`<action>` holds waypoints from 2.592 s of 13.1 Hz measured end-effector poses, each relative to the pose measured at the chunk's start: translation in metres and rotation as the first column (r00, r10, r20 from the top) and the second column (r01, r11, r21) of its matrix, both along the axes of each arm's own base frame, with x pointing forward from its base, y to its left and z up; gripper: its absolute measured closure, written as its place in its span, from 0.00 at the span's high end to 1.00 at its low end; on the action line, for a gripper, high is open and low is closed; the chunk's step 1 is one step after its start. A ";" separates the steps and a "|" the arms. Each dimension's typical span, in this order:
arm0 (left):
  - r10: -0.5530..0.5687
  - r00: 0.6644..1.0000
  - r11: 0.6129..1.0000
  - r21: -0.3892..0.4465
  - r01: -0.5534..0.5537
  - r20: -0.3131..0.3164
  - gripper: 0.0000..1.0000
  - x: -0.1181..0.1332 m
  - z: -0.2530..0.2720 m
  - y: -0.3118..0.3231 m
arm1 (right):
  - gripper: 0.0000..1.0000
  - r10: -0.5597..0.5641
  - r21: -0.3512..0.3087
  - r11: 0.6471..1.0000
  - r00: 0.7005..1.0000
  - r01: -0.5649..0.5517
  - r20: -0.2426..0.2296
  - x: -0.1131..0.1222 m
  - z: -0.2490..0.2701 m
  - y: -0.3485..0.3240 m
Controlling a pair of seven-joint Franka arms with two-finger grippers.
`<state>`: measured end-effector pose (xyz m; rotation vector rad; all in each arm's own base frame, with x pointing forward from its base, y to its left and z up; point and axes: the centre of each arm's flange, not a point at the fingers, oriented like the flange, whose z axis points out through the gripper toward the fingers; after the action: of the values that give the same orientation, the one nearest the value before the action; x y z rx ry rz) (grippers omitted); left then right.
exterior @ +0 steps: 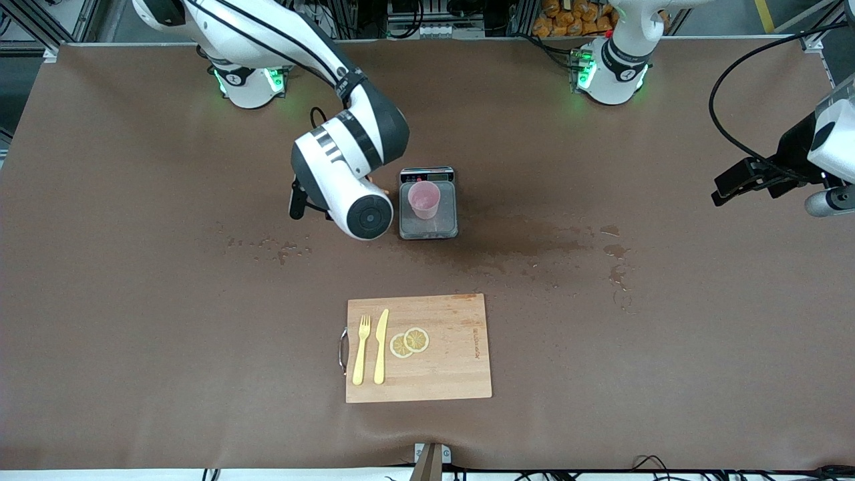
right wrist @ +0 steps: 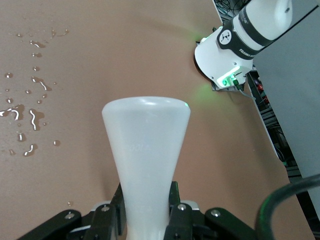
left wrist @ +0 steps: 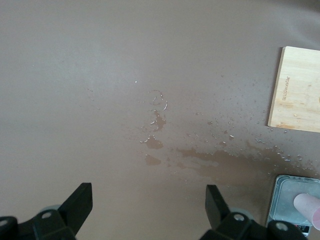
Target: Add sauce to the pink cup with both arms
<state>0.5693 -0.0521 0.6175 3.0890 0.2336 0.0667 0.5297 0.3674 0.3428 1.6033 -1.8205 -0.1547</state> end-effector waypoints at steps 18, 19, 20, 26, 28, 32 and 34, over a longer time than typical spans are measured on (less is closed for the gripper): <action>0.002 1.000 1.000 0.000 -0.002 0.000 1.00 0.000 -0.001 0.001 | 0.36 0.052 0.700 0.714 0.997 0.007 -0.062 0.095 0.096 -0.290; 0.002 1.000 1.000 0.000 -0.002 0.000 1.00 0.000 -0.001 0.001 | 0.36 0.057 0.735 0.678 0.997 0.004 -0.059 0.096 0.096 -0.310; 0.002 1.000 1.000 0.000 -0.002 -0.001 1.00 0.001 -0.002 0.001 | 0.36 0.064 0.769 0.639 0.997 -0.002 -0.051 0.096 0.096 -0.333; 0.003 1.000 1.000 0.000 -0.003 -0.008 1.00 0.002 -0.007 0.002 | 0.36 0.005 0.943 0.334 1.000 -0.012 0.012 0.087 0.077 -0.451; 0.003 1.000 1.000 0.000 -0.003 -0.009 1.00 0.002 -0.008 0.002 | 0.36 -0.019 0.974 0.227 1.000 -0.020 0.025 0.083 0.055 -0.484; 0.003 1.000 1.000 0.000 -0.003 -0.008 1.00 0.003 -0.008 0.001 | 0.36 -0.057 0.997 0.039 0.996 -0.063 0.065 0.071 -0.011 -0.549; 0.003 1.000 1.000 0.000 -0.003 -0.008 1.00 0.003 -0.008 0.002 | 0.36 -0.091 0.996 -0.042 0.993 -0.073 0.069 0.068 -0.044 -0.563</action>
<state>0.5721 -0.0506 0.6092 3.0895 0.2386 0.0546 0.5973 -0.1961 0.2986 2.5404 -1.7465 -1.9354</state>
